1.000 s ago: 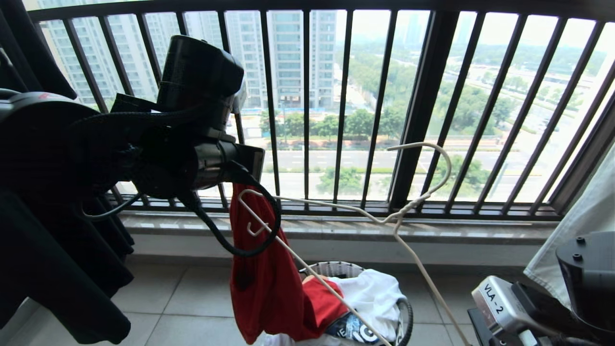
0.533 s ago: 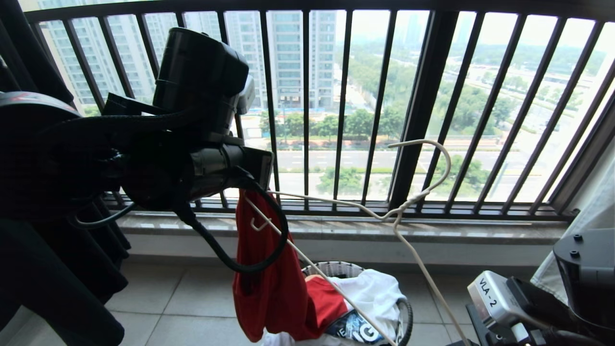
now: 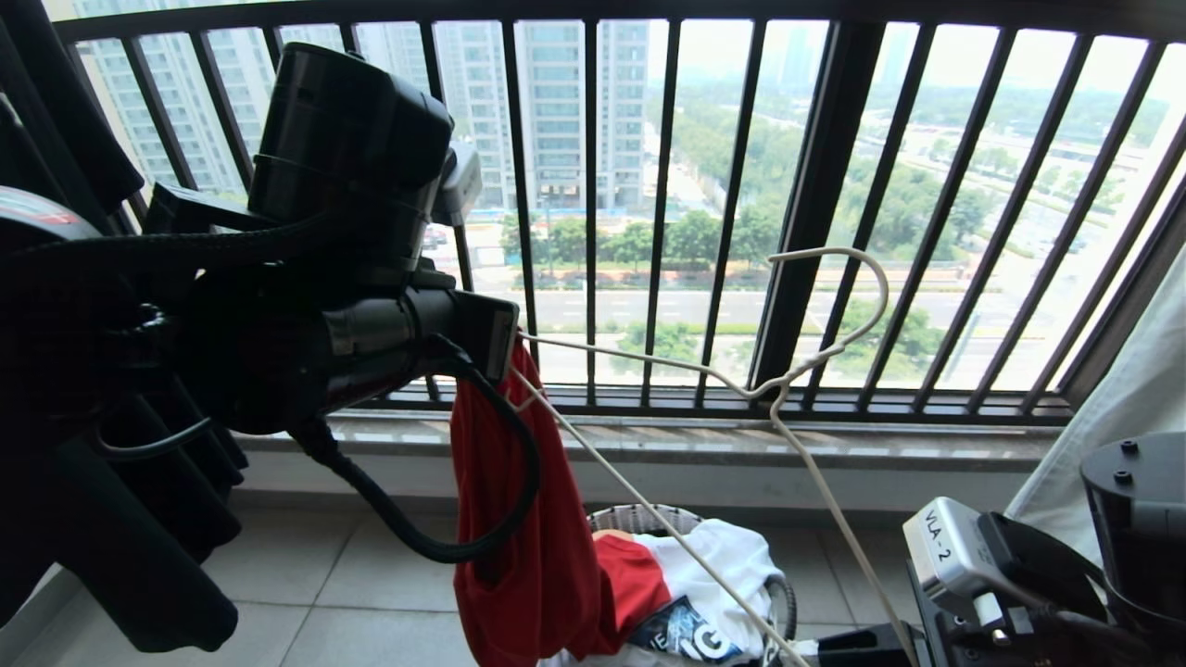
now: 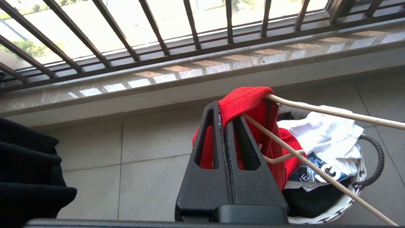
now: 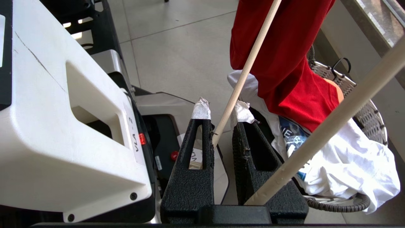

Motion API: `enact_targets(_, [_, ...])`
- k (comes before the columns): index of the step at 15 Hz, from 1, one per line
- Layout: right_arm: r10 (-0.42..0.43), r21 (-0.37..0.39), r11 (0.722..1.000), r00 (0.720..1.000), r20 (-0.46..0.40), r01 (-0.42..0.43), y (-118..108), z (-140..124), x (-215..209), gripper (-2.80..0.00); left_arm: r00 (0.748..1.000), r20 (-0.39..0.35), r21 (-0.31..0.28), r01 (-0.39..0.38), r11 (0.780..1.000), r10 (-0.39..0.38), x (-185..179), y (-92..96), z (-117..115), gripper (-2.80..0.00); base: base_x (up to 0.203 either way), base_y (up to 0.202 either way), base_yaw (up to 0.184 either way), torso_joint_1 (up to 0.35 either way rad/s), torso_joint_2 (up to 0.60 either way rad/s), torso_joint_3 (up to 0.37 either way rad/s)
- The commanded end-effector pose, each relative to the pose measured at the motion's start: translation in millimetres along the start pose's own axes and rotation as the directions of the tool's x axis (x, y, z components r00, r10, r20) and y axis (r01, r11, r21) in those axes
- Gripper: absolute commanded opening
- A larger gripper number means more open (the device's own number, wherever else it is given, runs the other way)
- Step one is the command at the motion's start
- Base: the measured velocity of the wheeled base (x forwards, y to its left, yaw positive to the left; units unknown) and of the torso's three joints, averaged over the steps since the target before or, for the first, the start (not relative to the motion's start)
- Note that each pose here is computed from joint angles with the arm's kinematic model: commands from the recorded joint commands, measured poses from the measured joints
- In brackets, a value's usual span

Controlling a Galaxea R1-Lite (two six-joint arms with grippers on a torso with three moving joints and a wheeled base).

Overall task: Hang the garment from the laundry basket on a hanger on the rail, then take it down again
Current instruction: Hang the clothes on the clothes rack

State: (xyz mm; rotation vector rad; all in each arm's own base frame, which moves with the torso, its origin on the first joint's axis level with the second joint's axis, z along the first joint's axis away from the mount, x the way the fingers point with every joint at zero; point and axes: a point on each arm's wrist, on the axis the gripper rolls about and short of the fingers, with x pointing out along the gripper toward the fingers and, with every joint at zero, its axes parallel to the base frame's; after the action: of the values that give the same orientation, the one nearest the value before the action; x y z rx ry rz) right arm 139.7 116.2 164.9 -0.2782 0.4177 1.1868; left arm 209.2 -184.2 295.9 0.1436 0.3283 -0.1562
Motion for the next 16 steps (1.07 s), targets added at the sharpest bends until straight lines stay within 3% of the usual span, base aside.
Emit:
enact_targets(1, [-0.002, -0.004, 1.0, 1.0, 0.002, 0.002, 0, 0, -1, -2.8, 1.0, 0.019, -0.012, 0.007, 1.0, -0.007, -8, 3.8, 4, -2.8, 0.0, 0.0, 0.0, 0.0, 0.0, 0.0])
enact_targets(6, [0.011, -0.002, 1.0, 1.0, -0.017, -0.011, 1, -5, 2, -2.8, 0.995, 0.001, 0.02, 0.095, 0.995, -0.095, -9, -18.0, -2, -2.8, 0.0, 0.0, 0.0, 0.0, 0.0, 0.0])
enact_targets(9, [0.018, -0.041, 0.999, 0.999, -0.038, -0.019, 2, -12, 2, -2.8, 0.988, -0.003, 0.019, 0.152, 0.988, -0.152, -7, -22.3, 0, -2.8, 0.0, 0.0, 0.0, 0.0, 0.0, 0.0])
enact_targets(16, [0.03, -0.118, 0.992, 0.997, -0.073, -0.039, 5, -23, 3, -2.8, 0.993, 0.03, 0.037, 0.114, 0.993, -0.115, -5, -9.8, 11, -2.8, 0.0, 0.0, 0.0, 0.0, 0.0, 0.0])
